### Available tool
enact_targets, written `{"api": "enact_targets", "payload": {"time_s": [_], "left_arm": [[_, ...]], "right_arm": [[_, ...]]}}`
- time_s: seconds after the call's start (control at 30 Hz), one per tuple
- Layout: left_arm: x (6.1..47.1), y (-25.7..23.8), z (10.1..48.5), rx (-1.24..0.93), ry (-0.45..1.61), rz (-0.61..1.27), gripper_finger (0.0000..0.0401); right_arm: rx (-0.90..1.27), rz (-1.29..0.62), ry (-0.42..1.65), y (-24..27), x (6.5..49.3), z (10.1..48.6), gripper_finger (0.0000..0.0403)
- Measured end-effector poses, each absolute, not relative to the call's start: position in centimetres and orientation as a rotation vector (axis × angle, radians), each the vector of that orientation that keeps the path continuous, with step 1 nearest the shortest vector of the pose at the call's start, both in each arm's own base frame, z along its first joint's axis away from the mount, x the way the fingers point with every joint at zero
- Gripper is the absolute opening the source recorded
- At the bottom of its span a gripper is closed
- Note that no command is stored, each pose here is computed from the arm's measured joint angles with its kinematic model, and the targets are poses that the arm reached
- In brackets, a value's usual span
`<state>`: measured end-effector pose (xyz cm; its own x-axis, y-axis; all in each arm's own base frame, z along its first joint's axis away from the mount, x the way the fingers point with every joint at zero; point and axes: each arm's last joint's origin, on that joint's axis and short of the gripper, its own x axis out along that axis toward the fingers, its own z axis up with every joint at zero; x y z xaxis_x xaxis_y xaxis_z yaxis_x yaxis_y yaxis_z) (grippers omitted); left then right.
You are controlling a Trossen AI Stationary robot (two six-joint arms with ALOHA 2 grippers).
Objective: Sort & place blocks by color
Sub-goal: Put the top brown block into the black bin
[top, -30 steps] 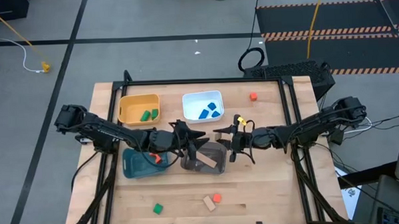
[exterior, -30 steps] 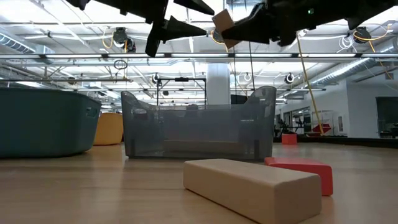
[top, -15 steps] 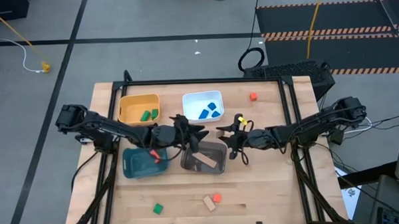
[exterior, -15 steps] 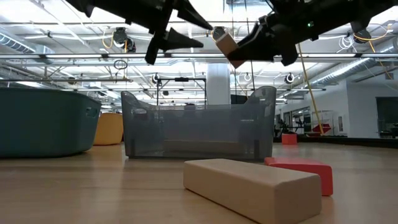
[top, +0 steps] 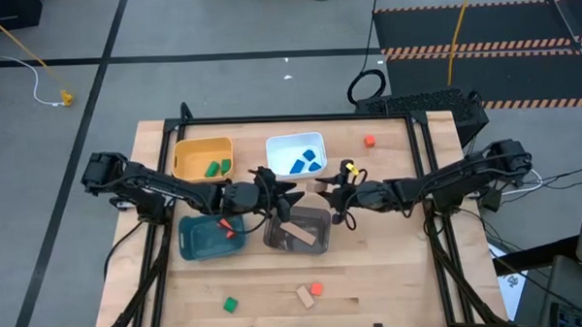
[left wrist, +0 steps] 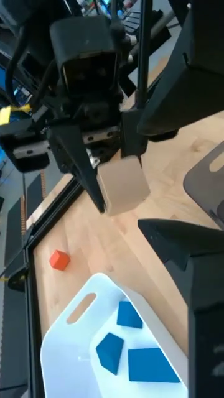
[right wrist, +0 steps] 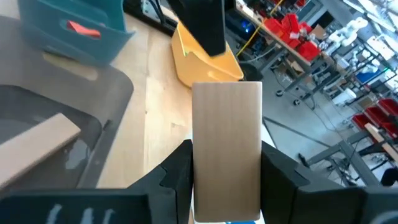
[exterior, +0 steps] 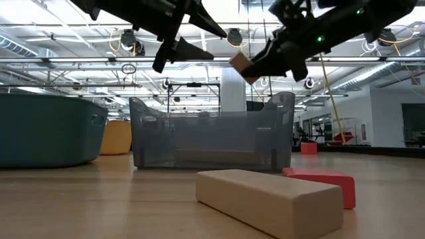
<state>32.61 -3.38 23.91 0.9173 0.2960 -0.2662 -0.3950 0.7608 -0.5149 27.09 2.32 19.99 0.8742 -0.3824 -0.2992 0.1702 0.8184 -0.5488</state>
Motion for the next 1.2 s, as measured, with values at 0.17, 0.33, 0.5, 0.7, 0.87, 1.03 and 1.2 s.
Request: {"api": "enact_targets", "payload": {"time_s": [0.17, 0.33, 0.5, 0.7, 0.87, 1.03, 1.2], "left_arm": [[32.6, -2.6, 23.8, -0.649, 0.169, 0.418, 0.0272], [32.9, -1.8, 22.6, -0.689, 0.202, 0.472, 0.0286], [33.7, -1.5, 20.7, -0.727, 0.232, 0.507, 0.0279], [34.4, -1.4, 20.2, -0.734, 0.181, 0.491, 0.0264], [34.7, -1.5, 20.8, -0.716, 0.141, 0.446, 0.0258], [34.7, -1.4, 20.7, -0.723, 0.154, 0.443, 0.0258], [34.7, -1.4, 20.7, -0.730, 0.149, 0.443, 0.0257]], "right_arm": [[-0.551, -0.300, 0.463, 2.1, 27.7, 18.5, 0.0115], [-0.599, -0.294, 0.470, 2.2, 28.4, 17.4, 0.0115], [-0.634, -0.365, 0.467, 2.0, 28.9, 17.9, 0.0115], [-0.623, -0.386, 0.481, 1.6, 29.1, 18.0, 0.0115], [-0.580, -0.368, 0.507, 1.3, 29.0, 17.7, 0.0115], [-0.558, -0.356, 0.473, 1.4, 29.1, 18.0, 0.0115], [-0.560, -0.354, 0.448, 1.4, 29.5, 18.6, 0.0115]]}}
